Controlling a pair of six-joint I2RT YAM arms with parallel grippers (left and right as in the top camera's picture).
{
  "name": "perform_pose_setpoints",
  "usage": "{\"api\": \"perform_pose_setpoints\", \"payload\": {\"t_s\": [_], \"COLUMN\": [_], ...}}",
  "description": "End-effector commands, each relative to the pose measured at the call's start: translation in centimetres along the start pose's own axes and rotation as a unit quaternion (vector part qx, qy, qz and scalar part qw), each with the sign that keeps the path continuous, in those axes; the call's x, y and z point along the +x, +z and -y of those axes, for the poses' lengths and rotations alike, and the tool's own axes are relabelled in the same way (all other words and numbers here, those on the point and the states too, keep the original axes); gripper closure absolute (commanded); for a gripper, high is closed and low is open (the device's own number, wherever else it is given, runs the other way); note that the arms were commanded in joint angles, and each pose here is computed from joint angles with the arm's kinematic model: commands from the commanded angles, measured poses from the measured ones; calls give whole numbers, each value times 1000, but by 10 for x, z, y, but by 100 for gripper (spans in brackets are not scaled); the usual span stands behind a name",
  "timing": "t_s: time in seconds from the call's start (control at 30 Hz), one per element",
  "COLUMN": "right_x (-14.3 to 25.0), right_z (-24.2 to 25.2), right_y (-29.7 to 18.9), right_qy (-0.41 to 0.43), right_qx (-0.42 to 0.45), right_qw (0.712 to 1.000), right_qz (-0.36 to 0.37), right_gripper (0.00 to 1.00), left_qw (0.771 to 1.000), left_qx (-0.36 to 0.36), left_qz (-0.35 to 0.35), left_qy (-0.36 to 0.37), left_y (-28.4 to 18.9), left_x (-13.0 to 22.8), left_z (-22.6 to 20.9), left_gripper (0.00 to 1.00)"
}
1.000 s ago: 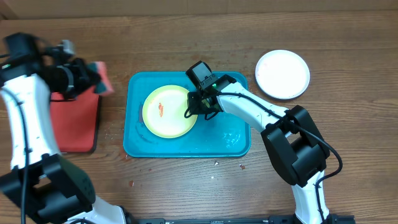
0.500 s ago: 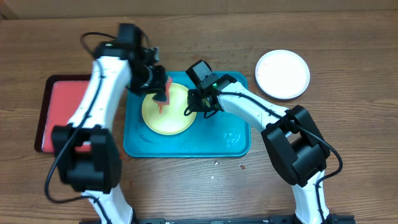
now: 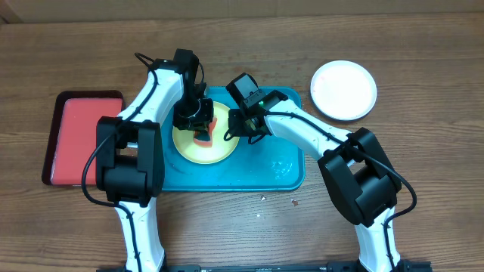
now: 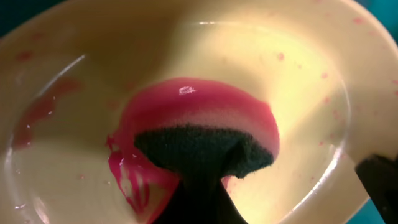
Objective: Clean dirty plates on tray and stack at the side
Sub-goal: 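Scrub the yellow plate with the sponge while the right gripper holds it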
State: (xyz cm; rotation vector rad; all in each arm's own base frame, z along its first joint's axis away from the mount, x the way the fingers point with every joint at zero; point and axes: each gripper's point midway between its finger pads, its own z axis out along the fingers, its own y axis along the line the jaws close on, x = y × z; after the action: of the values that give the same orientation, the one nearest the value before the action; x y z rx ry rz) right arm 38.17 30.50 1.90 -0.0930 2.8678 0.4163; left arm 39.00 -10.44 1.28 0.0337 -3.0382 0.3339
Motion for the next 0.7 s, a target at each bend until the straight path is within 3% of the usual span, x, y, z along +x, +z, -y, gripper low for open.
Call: {"api": "perform_pose_setpoints", "payload": {"t_s": [0.0, 0.27, 0.57, 0.67], "right_x": [-3, -2, -3, -3], "right_z": [7, 8, 7, 7], "right_y": [3, 3, 3, 3], "right_qy": [6, 6, 6, 6], "right_qx": [11, 13, 11, 11], "right_qw": [1000, 1000, 1000, 1000], "right_qz": [5, 2, 6, 5], "right_gripper": [96, 96, 96, 96], "left_qw": [999, 984, 984, 976], "left_qx": [-34, -168, -151, -186], "left_qz": [-4, 19, 48, 54], "left_qy": [-4, -59, -81, -95], "left_y": [20, 20, 17, 9], "left_x": [-6, -19, -33, -32], "left_z": [-13, -84, -91, -102], "left_gripper": [96, 96, 96, 96]}}
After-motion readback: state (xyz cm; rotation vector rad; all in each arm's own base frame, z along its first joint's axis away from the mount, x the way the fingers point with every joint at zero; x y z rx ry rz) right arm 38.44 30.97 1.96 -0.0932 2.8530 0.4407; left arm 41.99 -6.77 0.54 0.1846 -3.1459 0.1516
